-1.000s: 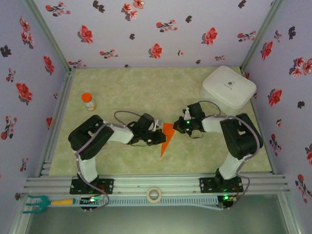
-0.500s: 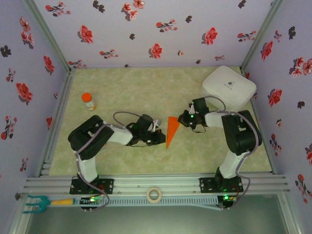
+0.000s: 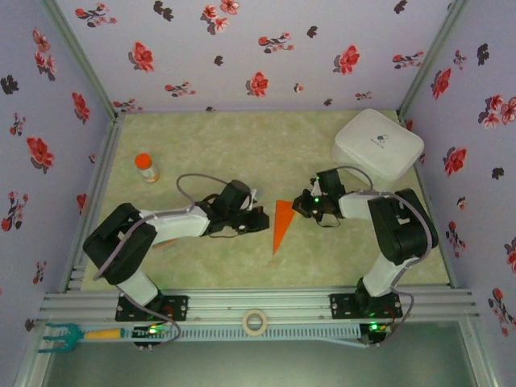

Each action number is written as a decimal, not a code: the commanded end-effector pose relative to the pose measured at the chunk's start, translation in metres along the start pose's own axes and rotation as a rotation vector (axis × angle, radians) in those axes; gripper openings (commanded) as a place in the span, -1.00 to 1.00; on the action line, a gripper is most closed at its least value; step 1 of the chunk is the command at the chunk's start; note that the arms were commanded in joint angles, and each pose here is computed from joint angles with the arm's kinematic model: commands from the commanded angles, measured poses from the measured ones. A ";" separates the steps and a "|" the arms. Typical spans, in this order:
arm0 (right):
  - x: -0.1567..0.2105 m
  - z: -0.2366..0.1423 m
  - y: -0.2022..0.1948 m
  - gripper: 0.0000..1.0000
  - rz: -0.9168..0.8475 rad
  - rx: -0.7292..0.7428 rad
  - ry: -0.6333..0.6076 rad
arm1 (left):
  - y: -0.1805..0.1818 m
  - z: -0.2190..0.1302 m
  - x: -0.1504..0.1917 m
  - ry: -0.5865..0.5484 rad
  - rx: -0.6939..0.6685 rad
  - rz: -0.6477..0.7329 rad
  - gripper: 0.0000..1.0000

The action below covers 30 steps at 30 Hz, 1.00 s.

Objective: Fold a paper plane with a square sheet of paper (pick it up from the middle)
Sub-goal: Fold the wing for the fifth time at the center of the table.

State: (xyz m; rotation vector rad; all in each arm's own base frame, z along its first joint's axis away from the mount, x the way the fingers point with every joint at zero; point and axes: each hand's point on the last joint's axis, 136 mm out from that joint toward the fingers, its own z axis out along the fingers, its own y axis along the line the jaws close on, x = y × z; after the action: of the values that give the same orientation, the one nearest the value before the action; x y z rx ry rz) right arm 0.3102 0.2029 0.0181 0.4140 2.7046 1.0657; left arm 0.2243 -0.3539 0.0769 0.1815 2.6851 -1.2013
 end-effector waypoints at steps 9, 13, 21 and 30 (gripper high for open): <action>0.032 -0.002 0.005 -0.90 0.066 -0.024 -0.002 | -0.007 0.053 0.014 0.155 -0.006 0.046 -1.00; 0.032 -0.002 0.006 -0.90 0.059 -0.020 -0.001 | 0.017 0.066 0.020 0.181 -0.082 0.009 -1.00; 0.025 0.002 -0.005 -0.90 0.032 0.039 0.001 | 0.072 0.067 0.058 0.249 -0.201 -0.076 -1.00; -0.007 -0.005 -0.017 -0.90 0.040 0.051 -0.057 | 0.083 0.064 0.069 0.263 -0.210 -0.088 -1.00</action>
State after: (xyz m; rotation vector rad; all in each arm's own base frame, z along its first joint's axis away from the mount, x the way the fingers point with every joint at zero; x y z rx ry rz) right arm 0.3002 0.2008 0.0174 0.4850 2.6940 1.0683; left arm 0.2160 -0.3907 0.0167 0.2883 2.7894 -1.2208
